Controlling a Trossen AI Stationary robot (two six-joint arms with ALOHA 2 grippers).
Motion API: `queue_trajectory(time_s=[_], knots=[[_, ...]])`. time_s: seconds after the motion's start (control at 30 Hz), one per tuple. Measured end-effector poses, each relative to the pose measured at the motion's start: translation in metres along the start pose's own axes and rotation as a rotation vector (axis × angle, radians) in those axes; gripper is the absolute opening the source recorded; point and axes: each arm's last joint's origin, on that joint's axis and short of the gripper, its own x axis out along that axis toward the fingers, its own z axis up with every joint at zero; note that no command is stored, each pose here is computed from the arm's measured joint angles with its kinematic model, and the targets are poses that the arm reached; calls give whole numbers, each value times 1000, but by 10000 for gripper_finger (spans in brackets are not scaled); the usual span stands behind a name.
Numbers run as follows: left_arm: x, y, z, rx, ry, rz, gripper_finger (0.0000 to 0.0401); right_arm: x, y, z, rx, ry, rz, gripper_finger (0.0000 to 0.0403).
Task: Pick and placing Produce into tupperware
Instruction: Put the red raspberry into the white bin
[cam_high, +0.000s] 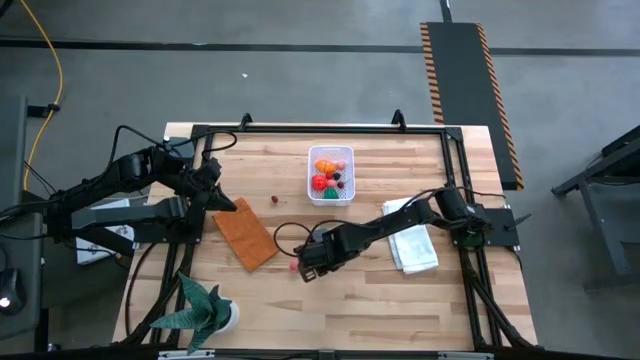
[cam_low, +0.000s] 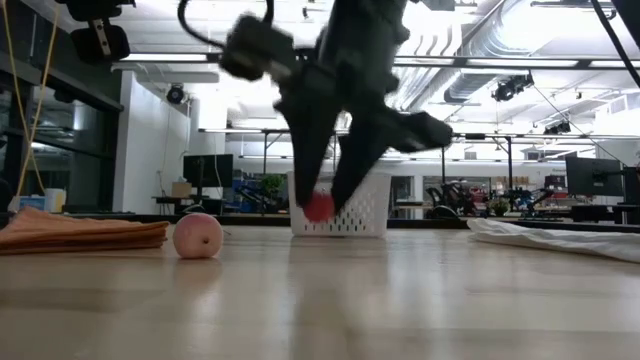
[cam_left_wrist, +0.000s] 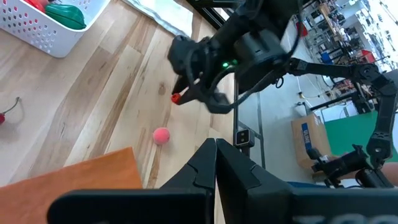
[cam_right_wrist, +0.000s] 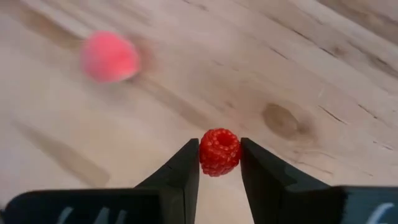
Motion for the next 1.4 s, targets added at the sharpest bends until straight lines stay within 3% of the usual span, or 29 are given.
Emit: queue_trajectory(time_s=[0.3,0.5,0.63,1.0,1.4], knots=[[0,0,0,0,-1,1,1,-48,9,1,-153,10,-32,90],[0,0,0,0,-2,2,1,-100,10,2,-265,-21,-163,89],[0,0,0,0,-2,3,1,-141,12,4,-299,-93,-179,89],[0,0,0,-5,-5,7,1,-212,-8,0,-313,-231,-76,89],[0,2,2,-28,-44,69,1,-272,-36,-10,-427,-318,-1,89]])
